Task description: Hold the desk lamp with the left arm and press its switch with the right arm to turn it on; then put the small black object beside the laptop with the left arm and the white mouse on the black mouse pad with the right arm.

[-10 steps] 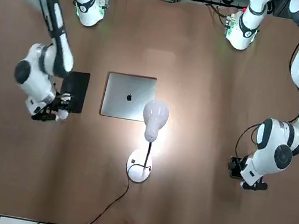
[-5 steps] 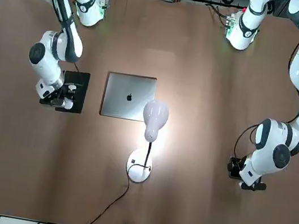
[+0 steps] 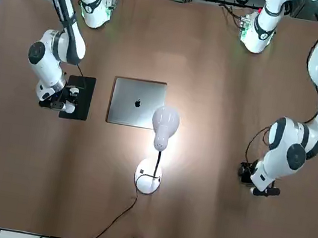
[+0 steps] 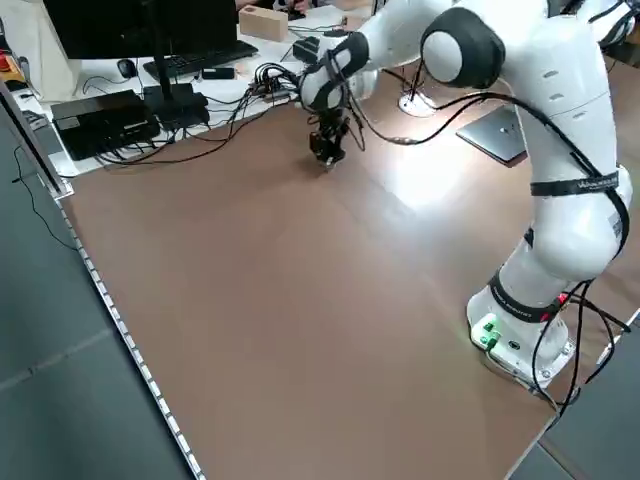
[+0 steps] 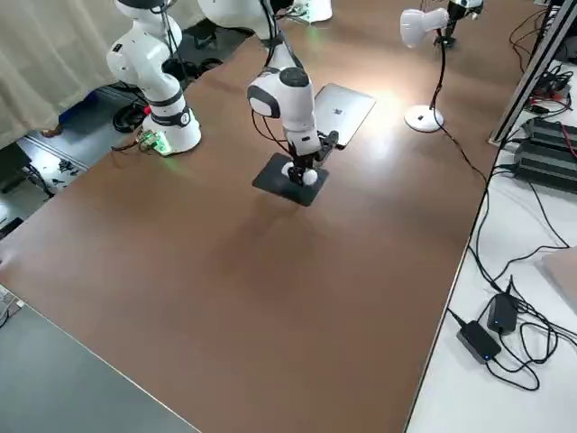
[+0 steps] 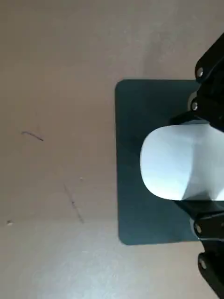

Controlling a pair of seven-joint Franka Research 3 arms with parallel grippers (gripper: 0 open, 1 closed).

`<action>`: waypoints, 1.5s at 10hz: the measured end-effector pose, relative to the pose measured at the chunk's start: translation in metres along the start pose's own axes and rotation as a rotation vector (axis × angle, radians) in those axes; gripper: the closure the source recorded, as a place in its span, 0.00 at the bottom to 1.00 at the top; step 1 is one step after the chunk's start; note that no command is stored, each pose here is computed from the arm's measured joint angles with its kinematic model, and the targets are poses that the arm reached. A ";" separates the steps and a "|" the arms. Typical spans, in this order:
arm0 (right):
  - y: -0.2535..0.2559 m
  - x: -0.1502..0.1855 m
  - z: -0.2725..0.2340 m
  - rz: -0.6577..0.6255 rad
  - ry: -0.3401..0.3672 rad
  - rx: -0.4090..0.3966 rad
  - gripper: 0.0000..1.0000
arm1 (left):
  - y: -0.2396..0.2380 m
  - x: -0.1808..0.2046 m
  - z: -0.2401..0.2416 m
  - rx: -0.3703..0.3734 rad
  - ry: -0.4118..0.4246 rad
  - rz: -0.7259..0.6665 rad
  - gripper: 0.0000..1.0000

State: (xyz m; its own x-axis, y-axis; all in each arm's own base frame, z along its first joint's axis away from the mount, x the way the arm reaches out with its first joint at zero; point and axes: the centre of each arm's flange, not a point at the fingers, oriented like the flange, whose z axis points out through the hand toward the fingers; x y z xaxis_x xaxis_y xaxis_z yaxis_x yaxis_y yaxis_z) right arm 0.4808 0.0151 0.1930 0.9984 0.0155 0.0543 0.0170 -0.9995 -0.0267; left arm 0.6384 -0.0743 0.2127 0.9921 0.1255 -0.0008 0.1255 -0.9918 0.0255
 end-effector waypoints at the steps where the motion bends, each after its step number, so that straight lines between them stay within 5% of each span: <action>1: 0.000 -0.003 0.006 0.000 -0.011 -0.002 0.39 | 0.032 -0.026 -0.003 0.017 -0.015 -0.004 0.19; 5: 0.001 -0.006 0.016 0.000 -0.028 -0.005 0.31 | 0.120 -0.137 0.012 0.004 -0.020 -0.056 0.19; 7: 0.000 -0.005 0.015 -0.002 -0.023 -0.004 0.04 | 0.166 -0.183 0.018 -0.008 -0.038 -0.078 0.19; 8: -0.001 -0.002 0.011 -0.005 -0.012 -0.004 0.00 | 0.191 -0.202 0.019 -0.008 -0.038 -0.081 0.19; 11: -0.007 0.023 -0.027 -0.012 0.077 0.006 0.00 | 0.239 -0.248 0.023 -0.002 -0.047 -0.070 0.19; 15: -0.010 0.084 -0.157 -0.017 -0.006 0.070 0.00 | 0.262 -0.261 0.036 -0.032 -0.054 -0.054 0.19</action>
State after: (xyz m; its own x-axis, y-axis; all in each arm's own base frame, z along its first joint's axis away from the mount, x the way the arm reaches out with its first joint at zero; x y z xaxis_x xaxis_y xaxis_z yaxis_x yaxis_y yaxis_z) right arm 0.5565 0.0224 0.3551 0.9982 0.0325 0.0496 0.0371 -0.9947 -0.0954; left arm 0.4120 -0.3675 0.1836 0.9827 0.1764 -0.0566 0.1796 -0.9821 0.0561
